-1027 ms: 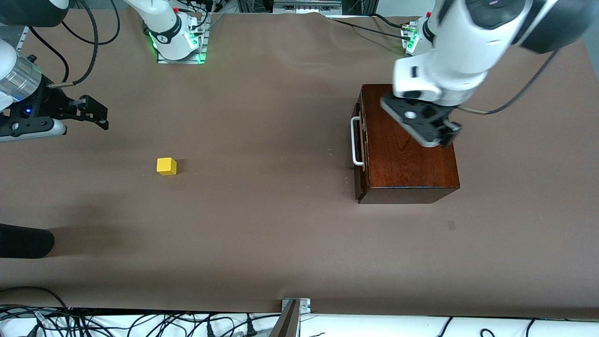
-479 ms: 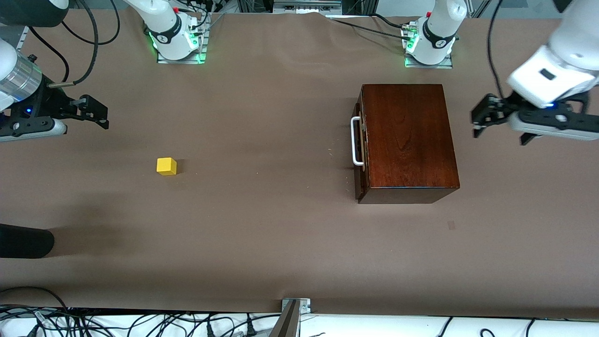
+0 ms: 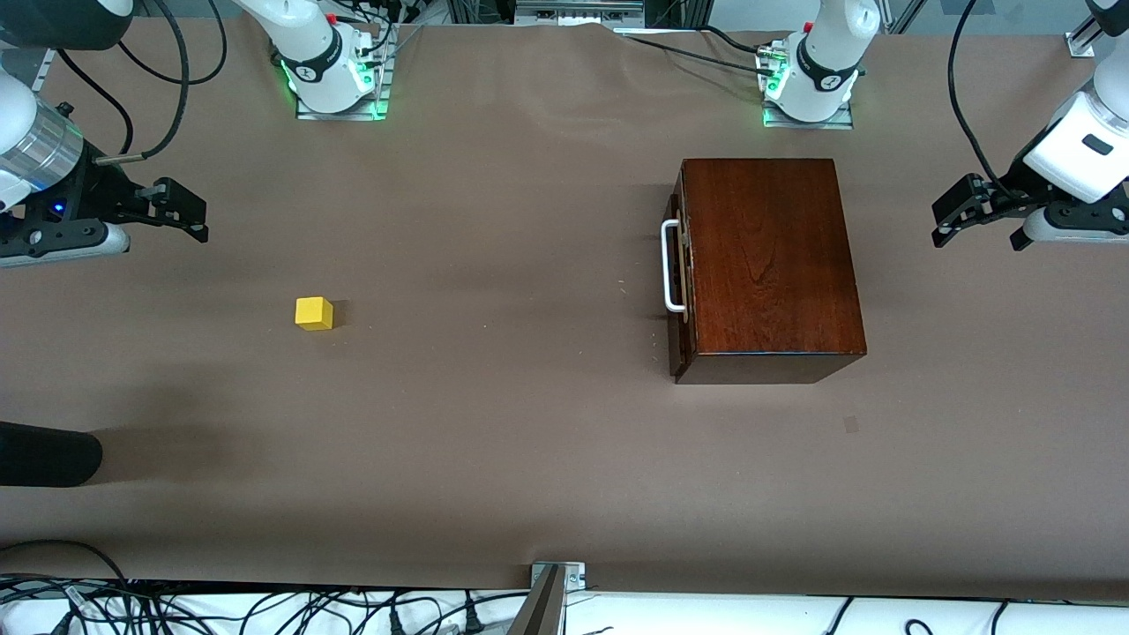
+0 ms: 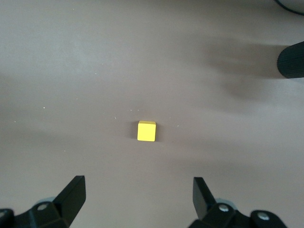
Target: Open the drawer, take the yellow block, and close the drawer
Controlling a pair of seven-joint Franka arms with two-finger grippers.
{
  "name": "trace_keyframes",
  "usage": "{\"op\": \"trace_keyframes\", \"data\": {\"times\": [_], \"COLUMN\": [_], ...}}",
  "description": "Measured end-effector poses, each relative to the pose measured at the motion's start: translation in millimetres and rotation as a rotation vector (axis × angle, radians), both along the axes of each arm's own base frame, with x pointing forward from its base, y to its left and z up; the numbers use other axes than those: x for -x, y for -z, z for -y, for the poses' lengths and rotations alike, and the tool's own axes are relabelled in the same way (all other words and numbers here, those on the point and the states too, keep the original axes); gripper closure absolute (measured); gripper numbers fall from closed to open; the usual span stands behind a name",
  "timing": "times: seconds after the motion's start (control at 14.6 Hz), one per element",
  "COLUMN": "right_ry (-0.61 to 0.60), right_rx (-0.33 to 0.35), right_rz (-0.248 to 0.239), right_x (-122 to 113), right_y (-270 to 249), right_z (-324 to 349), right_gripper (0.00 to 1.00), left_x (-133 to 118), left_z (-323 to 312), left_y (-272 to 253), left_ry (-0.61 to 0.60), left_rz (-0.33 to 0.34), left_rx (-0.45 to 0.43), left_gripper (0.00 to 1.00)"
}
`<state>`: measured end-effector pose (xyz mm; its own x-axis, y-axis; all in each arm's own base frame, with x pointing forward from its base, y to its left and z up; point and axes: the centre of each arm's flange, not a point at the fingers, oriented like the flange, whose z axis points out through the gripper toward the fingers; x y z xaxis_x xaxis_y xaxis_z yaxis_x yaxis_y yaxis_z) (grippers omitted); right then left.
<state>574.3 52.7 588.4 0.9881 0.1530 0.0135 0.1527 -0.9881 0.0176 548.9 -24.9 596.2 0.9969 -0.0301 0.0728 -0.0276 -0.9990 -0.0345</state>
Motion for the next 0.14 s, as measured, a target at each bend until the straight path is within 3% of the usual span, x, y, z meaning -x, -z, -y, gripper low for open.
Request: {"op": "trace_keyframes", "data": {"times": [0.14], "right_ry": [0.000], "right_rx": [0.000], "right_rz": [0.000], "right_x": [0.0], "right_y": [0.0], "right_z": [0.1], "right_gripper": [0.00], "left_x": [0.0], "left_z": [-2.9], "left_y": [2.0], "left_ry": [-0.006], "left_rz": [-0.004], "left_rx": [0.000], "left_gripper": [0.00]}}
